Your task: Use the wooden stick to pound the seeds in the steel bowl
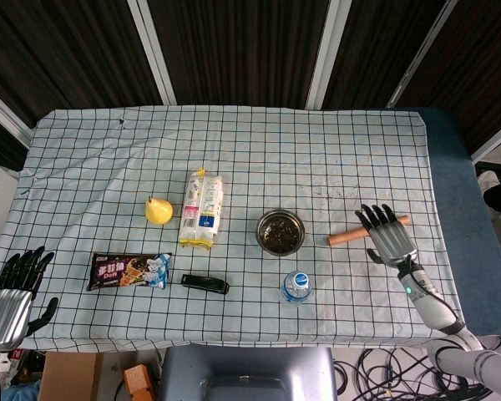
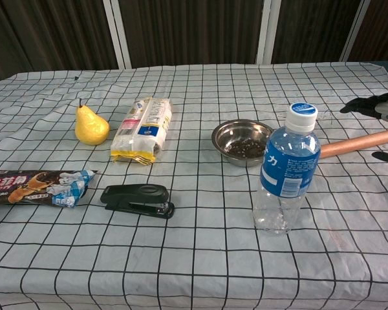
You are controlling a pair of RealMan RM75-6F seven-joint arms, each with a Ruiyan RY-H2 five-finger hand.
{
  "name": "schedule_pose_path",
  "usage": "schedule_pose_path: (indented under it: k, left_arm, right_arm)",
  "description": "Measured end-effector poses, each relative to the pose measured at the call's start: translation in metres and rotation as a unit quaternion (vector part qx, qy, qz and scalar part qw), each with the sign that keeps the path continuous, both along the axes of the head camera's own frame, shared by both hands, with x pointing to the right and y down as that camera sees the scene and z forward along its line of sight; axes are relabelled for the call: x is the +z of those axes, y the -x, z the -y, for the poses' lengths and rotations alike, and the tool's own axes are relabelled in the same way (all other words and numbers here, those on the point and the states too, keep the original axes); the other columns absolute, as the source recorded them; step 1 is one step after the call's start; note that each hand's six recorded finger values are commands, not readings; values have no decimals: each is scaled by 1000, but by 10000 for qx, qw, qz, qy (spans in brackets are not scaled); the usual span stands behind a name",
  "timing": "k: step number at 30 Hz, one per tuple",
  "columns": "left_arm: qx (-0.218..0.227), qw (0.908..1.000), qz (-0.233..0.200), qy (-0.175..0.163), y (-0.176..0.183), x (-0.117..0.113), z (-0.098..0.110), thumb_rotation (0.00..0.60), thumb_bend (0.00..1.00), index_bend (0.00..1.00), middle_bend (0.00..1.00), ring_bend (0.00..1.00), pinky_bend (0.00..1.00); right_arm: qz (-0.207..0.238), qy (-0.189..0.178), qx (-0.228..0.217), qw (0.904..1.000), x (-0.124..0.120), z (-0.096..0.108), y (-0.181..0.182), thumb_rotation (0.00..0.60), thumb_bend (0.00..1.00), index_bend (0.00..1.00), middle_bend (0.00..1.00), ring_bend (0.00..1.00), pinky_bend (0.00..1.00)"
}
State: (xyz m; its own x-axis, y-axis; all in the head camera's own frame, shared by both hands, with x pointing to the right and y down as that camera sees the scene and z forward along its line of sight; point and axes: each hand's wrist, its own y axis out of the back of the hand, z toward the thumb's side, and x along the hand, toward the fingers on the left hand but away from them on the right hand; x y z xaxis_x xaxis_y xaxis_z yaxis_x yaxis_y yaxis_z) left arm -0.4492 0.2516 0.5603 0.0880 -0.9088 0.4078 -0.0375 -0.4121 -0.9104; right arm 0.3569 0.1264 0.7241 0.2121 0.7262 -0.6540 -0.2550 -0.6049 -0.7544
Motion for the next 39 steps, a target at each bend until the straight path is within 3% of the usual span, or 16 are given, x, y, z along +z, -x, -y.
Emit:
schedule_pose_path:
  k: [5, 13, 28, 39]
  left_arm:
    - [-3, 10000, -7, 9, 0, 0, 0, 600, 385, 0, 0, 0, 51]
    - [-6, 10000, -13, 0, 1, 0, 1, 600, 385, 0, 0, 0, 51]
    - [-37, 10000, -25, -6, 2, 0, 2, 600, 381, 0, 0, 0, 51]
    - [-52, 10000, -21, -40, 3, -2, 2, 600, 382, 0, 0, 0, 51]
  right_arm:
    - [70, 55, 46, 10000, 6, 3, 3, 600, 269, 100, 0, 0, 0]
    - [291, 67, 133, 9995, 18, 9, 15, 600, 269, 334, 27, 0, 0]
    - [255, -11, 179, 9995, 34, 12, 27, 600, 270, 469, 106, 0, 70]
    - [150, 13, 139, 9998, 39, 10, 26, 600, 270, 498, 113, 3, 99]
